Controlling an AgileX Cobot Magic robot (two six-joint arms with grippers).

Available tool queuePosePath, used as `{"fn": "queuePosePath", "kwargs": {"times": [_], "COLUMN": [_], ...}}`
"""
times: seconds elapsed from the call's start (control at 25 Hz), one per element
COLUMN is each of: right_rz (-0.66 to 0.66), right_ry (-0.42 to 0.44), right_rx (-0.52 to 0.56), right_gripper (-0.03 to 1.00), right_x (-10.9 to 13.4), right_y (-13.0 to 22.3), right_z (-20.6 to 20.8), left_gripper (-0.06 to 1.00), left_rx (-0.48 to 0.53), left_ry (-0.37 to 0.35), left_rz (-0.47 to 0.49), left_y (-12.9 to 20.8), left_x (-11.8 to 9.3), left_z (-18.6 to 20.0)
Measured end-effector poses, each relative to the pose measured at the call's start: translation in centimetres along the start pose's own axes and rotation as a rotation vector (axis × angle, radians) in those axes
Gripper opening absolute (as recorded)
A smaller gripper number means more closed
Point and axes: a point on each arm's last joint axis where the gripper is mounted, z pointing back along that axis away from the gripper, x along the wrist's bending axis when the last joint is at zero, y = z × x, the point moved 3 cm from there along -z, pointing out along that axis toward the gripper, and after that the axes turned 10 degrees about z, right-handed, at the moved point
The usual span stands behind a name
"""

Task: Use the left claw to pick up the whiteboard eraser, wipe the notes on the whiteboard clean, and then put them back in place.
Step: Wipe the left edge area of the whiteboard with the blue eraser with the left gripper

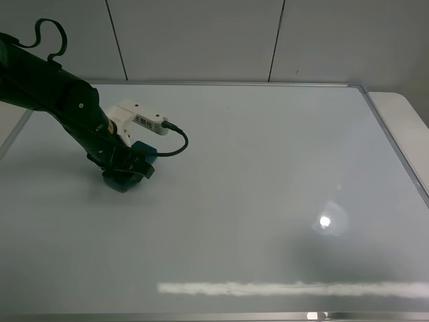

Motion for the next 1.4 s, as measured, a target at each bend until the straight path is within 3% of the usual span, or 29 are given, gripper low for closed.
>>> {"fn": "queuePosePath", "kwargs": {"times": [0.28, 0.56, 0.8, 1.12, 1.4], "right_rz": [0.000, 0.000, 0.000, 0.000, 0.000], "right_ry": [0.000, 0.000, 0.000, 0.000, 0.000], "right_rx": [0.000, 0.000, 0.000, 0.000, 0.000], "right_gripper": [0.99, 0.99, 0.99, 0.99, 0.99], "right_x": [0.0, 0.0, 0.0, 0.0, 0.0], "right_y": [0.0, 0.0, 0.0, 0.0, 0.0], "right_z": [0.0, 0.0, 0.0, 0.0, 0.0], "left_gripper": [0.55, 0.55, 0.55, 0.55, 0.55], "left_rx": [0.083, 0.076, 0.085, -0.003, -0.005], "left_ry": [-0.091, -0.138, -0.134, -0.128, -0.136], "left_rz": [0.140, 0.329, 0.383, 0.410, 0.438], "left_y": [1.2, 1.8, 2.1, 1.2, 1.4], "left_x": [5.9, 10.2, 10.7, 11.3, 12.2], "left_z": [2.5, 4.4, 4.5, 4.5, 4.1]}}
